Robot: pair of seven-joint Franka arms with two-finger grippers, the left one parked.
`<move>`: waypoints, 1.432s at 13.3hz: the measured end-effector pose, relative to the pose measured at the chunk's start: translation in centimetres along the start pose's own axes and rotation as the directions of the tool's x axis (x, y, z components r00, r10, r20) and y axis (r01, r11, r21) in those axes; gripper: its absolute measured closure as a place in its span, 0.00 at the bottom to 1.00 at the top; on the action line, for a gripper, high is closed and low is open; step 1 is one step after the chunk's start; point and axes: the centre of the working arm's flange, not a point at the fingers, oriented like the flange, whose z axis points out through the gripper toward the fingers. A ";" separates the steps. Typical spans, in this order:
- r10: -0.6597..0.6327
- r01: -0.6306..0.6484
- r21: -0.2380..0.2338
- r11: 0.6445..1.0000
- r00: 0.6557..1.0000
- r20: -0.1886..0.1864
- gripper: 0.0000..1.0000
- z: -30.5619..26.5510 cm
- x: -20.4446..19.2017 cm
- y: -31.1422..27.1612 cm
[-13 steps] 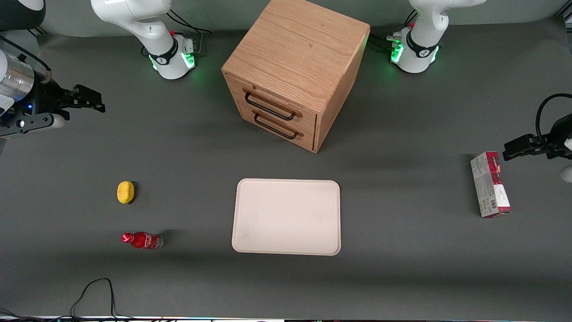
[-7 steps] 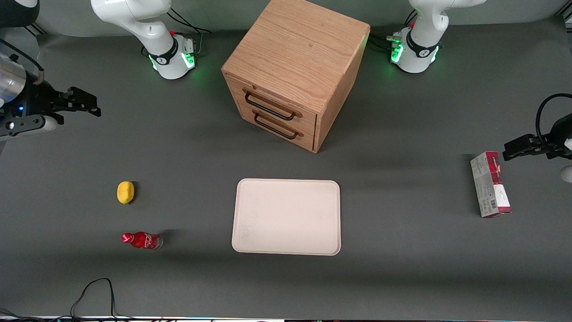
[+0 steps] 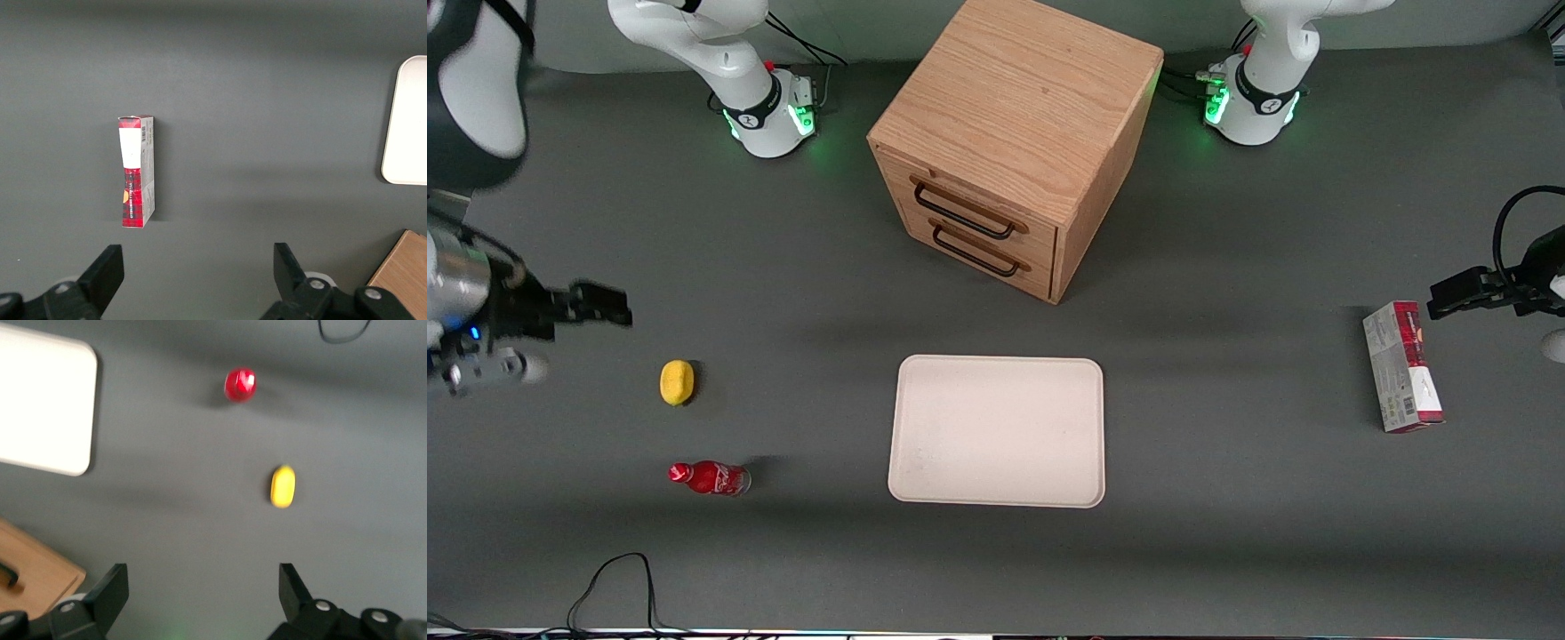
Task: Place coke bottle on tray
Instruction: 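Lower the open right gripper over the red Coca-Cola bottle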
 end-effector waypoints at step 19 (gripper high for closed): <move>0.066 -0.059 0.053 0.997 0.989 -0.133 0.00 23.2 14.0 4.3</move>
